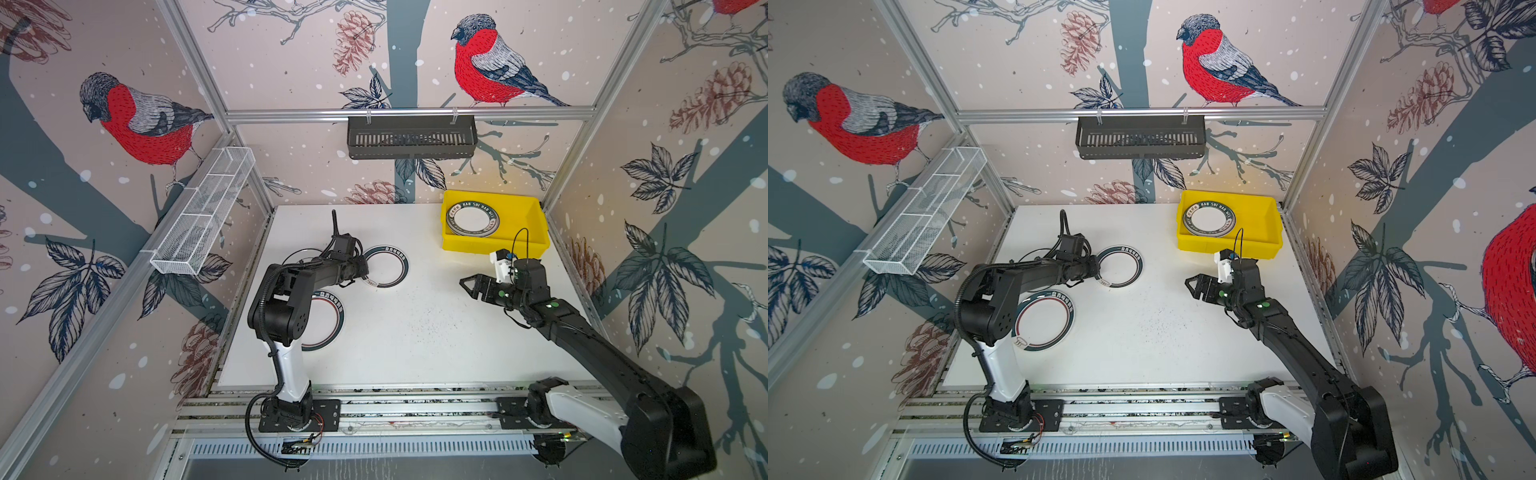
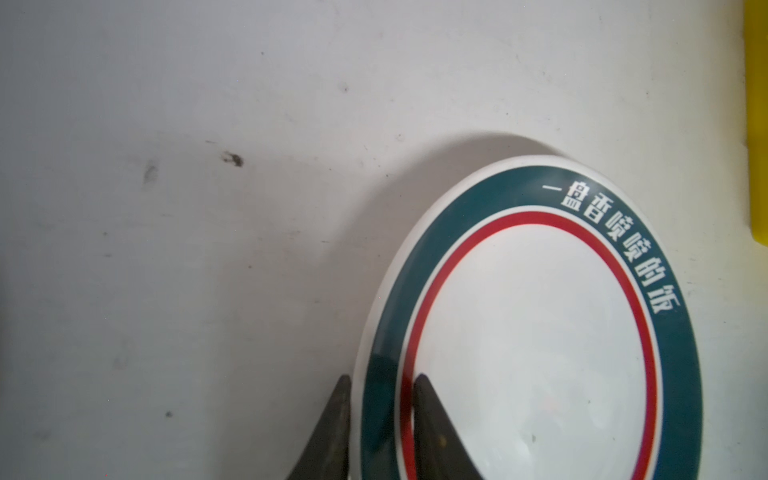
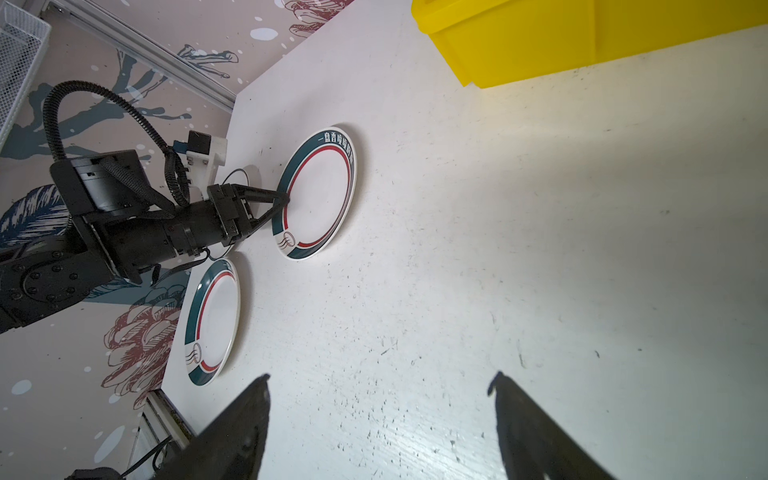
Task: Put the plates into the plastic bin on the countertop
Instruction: 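Close the left gripper on the red-ringed plate rim, then lift the red-ringed plate upright with the left gripper toward the right gripper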
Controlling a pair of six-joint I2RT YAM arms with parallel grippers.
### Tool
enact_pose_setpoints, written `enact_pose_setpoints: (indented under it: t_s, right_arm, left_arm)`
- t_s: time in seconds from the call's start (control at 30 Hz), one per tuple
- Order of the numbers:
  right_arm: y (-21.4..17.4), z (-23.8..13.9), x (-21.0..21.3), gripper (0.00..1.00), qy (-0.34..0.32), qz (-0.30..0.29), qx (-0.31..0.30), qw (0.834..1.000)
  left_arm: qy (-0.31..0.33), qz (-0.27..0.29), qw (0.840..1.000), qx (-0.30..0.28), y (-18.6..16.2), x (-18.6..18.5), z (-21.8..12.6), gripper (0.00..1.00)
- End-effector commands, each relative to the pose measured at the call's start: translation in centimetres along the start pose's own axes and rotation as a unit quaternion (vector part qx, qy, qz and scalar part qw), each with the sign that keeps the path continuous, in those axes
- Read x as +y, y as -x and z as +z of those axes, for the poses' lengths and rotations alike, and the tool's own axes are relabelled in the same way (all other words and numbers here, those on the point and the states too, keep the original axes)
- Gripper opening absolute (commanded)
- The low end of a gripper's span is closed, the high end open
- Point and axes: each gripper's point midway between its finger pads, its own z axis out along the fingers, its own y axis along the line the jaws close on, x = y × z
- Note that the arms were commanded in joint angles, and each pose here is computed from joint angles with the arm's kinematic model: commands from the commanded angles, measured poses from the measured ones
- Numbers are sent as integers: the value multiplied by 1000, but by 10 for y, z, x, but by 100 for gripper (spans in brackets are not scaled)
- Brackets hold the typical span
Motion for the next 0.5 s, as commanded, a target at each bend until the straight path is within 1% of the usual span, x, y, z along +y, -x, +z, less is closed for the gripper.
enact_pose_setpoints:
  t_s: [0.0, 0.03, 0.07, 0.13, 0.2, 0.37, 0.47]
  right_arm:
    - [2, 0, 2, 84, 9, -1, -7, 1000]
    - [2, 1, 3, 84, 11, 0, -6, 1000]
    - [2, 1, 3, 84, 13, 0, -7, 1000]
    - [2, 1, 2, 85, 12, 1, -8, 1000]
    - [1, 2, 1, 85, 11, 3, -7, 1000]
    - [-3, 4, 1, 86, 21, 12, -4, 1000]
    - [-7, 5, -1, 86, 24, 19, -2, 1000]
  left_arm:
    - [-27, -10, 999, 18, -8, -11, -3, 20]
    - [-34, -12, 999, 19, -8, -15, -4, 16]
    - [-47, -13, 999, 21, -8, -20, -5, 9]
    - [-71, -16, 997, 24, -8, -31, -8, 0]
    - [-98, -22, 995, 25, -6, -42, -11, 0]
    - [-140, -22, 990, 23, -5, -68, -24, 0]
    - [-182, -25, 983, 17, -4, -91, -37, 0]
